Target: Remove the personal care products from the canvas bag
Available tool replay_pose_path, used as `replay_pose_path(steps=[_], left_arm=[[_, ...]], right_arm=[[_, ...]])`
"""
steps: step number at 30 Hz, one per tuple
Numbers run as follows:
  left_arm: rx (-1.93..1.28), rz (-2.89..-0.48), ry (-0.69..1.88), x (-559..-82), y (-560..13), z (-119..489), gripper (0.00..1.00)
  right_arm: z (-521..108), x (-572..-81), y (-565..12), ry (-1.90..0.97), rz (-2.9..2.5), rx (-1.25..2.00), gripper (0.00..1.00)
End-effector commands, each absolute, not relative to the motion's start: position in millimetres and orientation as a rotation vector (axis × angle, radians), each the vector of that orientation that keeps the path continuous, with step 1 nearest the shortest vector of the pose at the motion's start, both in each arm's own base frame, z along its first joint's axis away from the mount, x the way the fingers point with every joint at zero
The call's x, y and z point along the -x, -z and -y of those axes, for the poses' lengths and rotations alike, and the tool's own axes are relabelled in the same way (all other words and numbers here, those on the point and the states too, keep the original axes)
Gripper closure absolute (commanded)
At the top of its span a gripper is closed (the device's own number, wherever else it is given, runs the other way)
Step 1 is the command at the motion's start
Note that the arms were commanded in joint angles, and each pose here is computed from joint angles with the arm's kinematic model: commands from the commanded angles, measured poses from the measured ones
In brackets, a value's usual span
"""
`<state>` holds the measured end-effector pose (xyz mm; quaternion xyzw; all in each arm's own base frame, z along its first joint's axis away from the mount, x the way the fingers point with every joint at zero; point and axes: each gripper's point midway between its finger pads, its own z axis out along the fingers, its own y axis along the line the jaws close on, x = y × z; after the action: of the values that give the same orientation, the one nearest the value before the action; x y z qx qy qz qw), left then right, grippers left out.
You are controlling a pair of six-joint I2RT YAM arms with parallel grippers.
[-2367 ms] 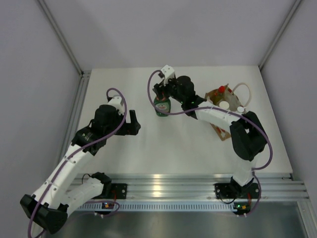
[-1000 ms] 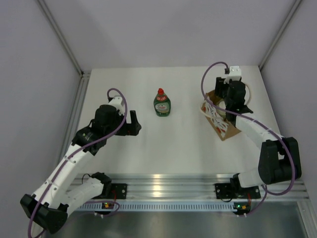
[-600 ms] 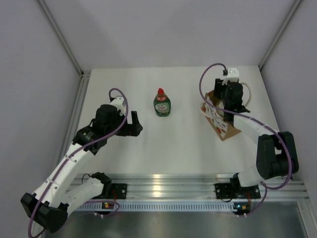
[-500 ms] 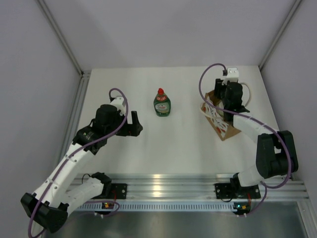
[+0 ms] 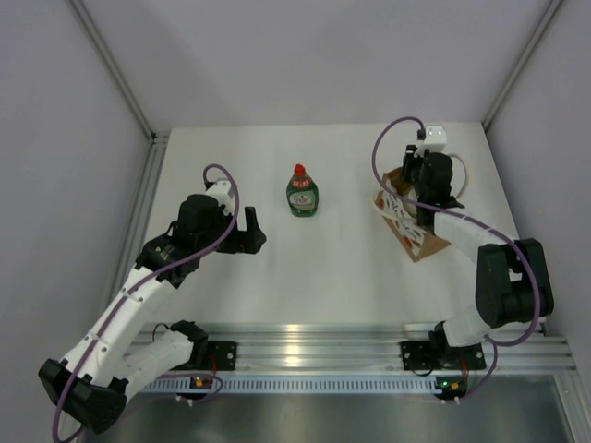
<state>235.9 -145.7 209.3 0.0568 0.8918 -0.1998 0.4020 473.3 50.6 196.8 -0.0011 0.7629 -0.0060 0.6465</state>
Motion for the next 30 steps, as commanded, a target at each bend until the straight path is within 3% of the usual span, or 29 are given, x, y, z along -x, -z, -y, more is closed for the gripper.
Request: replay_pose_path(steps=[1,4,5,15,30], left_arm=[[-0.166,-2.209,0.531,-242.2,-215.9,152.7,0.02],[-0.163,-2.209,0.529,-242.6,-215.9,152.1,0.02],[-0.162,-2.208,0.527,-242.8,-215.8,151.9,0.02],[-0.158,-2.209,0.52,-243.5,-215.4,151.0,0.02],[-0.147,-2.21,0.502,-245.0,-214.5,148.6,0.02]], right_arm=[[-45.5,-480.7,-213.7,-0.014,-1.669,-0.019,0.78],[-47.5,-478.4,-228.1,-0.024,-1.641,-0.004,0.9],[-48.6,-477.5,-233.1,-0.028,-1.632,0.005,1.0],[-45.4,-468.1,-302.8,-0.025,-1.525,0.001,1.0],[-40.4,-445.8,-362.2,0.013,-1.468,0.04,1.0]])
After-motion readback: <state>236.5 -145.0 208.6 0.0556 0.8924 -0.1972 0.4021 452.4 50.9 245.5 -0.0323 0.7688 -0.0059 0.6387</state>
